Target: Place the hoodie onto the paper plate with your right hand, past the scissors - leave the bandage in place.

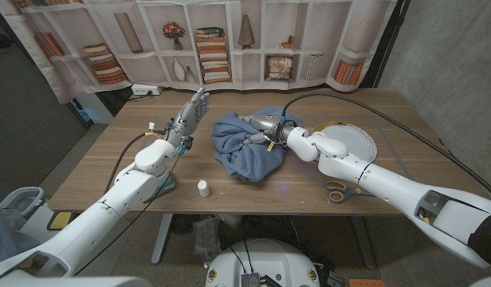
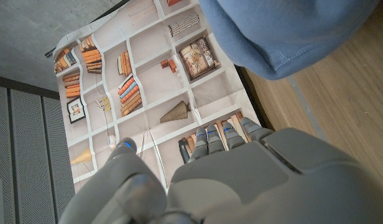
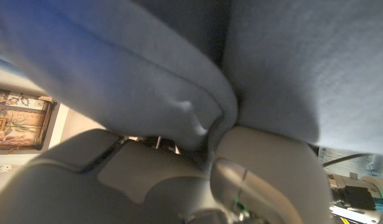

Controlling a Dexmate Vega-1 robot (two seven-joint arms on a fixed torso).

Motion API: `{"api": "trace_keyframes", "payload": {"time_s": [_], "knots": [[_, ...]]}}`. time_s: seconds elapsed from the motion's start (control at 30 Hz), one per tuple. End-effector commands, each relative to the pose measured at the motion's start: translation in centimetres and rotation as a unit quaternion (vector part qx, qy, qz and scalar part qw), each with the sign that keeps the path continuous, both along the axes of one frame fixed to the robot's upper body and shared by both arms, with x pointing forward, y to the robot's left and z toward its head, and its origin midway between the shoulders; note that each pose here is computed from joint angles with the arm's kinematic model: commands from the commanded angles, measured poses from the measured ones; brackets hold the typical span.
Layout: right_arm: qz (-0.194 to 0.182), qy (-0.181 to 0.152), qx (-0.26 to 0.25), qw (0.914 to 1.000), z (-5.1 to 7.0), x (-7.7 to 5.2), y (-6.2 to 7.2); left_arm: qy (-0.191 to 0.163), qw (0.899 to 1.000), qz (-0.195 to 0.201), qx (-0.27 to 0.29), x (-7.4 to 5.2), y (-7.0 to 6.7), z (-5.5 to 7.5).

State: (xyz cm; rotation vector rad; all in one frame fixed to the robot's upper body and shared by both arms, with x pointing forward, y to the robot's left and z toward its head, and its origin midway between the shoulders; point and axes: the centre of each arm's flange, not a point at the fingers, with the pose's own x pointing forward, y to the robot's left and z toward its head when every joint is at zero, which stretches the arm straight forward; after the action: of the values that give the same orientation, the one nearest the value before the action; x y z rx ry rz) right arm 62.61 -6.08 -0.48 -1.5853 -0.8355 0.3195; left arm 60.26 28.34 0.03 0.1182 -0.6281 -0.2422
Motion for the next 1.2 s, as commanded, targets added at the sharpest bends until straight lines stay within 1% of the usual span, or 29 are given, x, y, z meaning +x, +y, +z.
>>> {"api": "trace_keyframes", "payload": {"time_s": [0.03, 0.33, 0.43, 0.67, 1.2], "knots": [[0.035, -0.022, 0.018, 0.999, 0.0, 0.1, -0.4, 0.004, 1.0, 0.001, -0.004, -0.1, -0.3, -0.5], [0.066, -0.043, 0.035, 0.9963, 0.1, 0.1, -0.8, 0.003, 1.0, 0.001, -0.005, -0.3, -0.5, -0.6], [0.079, -0.059, 0.044, 0.9942, 0.1, 0.0, -1.0, 0.003, 1.0, 0.0, -0.005, -0.3, -0.6, -0.5], [0.108, -0.08, 0.057, 0.9892, 0.1, -0.3, -1.4, 0.004, 1.0, -0.002, -0.004, -0.1, -0.9, -0.5], [0.122, -0.086, 0.067, 0.9865, 0.4, -0.3, -1.6, 0.008, 1.0, -0.007, -0.002, 0.3, -1.0, -0.6]]}}
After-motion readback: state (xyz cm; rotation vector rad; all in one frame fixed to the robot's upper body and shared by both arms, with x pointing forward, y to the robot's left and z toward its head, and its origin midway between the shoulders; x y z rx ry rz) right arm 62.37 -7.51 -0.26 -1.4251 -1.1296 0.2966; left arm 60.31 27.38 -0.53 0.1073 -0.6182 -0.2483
